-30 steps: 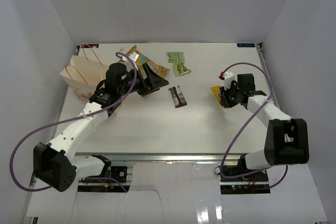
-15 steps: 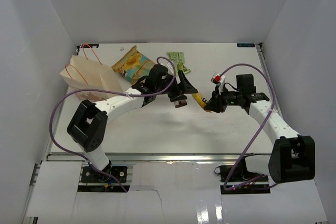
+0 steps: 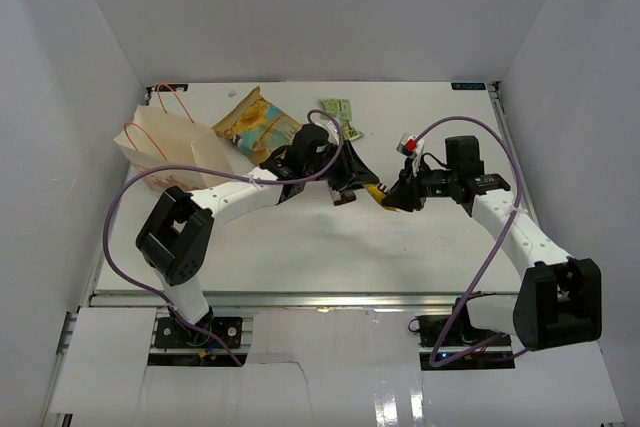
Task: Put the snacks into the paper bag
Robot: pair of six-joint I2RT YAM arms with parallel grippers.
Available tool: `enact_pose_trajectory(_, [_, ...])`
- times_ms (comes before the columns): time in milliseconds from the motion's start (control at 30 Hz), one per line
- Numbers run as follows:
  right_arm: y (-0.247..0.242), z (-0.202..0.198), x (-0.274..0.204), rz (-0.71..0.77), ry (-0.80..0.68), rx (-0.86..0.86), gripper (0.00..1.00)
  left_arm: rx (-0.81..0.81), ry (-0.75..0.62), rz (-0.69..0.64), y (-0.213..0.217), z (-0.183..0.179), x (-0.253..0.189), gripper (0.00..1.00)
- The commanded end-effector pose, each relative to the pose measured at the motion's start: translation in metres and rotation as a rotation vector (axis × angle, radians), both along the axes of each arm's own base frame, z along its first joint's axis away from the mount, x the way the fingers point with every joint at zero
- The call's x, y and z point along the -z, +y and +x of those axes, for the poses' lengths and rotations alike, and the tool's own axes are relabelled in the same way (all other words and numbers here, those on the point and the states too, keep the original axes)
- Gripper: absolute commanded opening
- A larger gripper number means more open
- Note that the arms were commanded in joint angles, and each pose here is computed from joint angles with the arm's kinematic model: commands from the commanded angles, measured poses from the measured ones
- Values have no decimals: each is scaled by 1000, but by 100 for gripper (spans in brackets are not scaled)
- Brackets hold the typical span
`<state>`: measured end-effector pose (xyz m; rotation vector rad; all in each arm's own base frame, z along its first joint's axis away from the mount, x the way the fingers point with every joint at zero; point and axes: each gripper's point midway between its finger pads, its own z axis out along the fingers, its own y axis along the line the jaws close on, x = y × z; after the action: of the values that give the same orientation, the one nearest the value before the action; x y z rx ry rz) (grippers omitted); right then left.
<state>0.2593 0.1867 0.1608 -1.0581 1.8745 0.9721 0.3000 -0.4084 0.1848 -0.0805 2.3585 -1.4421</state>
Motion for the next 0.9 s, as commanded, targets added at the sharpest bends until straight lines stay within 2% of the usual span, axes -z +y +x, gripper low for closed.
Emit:
enact_pose_trajectory(0, [7, 10, -33, 45, -100, -19, 30, 21, -41, -50, -8, 0, -25, 40])
enact_pose_trajectory(67, [7, 9, -33, 44, -100, -20, 32, 22, -45, -50, -8, 0, -27, 32])
enact_pose_trajectory(100, [8, 9, -34, 45, -104, -23, 37, 20, -49, -46, -7, 1, -29, 20])
enact_pose_trajectory(133, [7, 8, -34, 41, -107, -26, 42, 12, -60, -36, -5, 3, -31, 17])
enact_pose_trajectory(167, [7, 8, -35, 40, -114, -30, 56, 7, -56, -12, -2, 2, -29, 14])
enact_pose_trajectory(233, [5, 7, -37, 32, -131, -33, 67, -10, -79, 17, 3, 5, -35, 11])
enact_pose_trajectory(333, [2, 8, -41, 9, -168, -31, 80, -77, -144, 146, 30, 14, -46, 9])
enact_pose_trajectory(367, [1, 9, -42, -1, -181, -30, 82, -129, -173, 243, 55, 18, -47, 8])
enact_pose_trajectory(467, [-1, 9, -44, -12, -202, -28, 83, -231, -216, 393, 105, 22, -65, 6])
enact_pose_trajectory(500, [-1, 9, -43, -15, -202, -26, 83, -305, -287, 450, 130, 26, -86, 6])
enact_pose_trajectory(633, [-3, 9, -36, -25, -190, -17, 83, -506, -390, 609, 210, 20, -148, 6])
enact_pose_trajectory(700, [-3, 9, -33, -29, -183, -17, 83, -602, -399, 691, 253, 12, -174, 5])
enact_pose_trajectory(733, [-3, 10, -31, -31, -179, -15, 83, -699, -413, 756, 284, 12, -186, 5])
enact_pose_trajectory(867, [-4, 13, -28, -40, -172, -7, 83, -848, -386, 945, 358, -5, -204, 4])
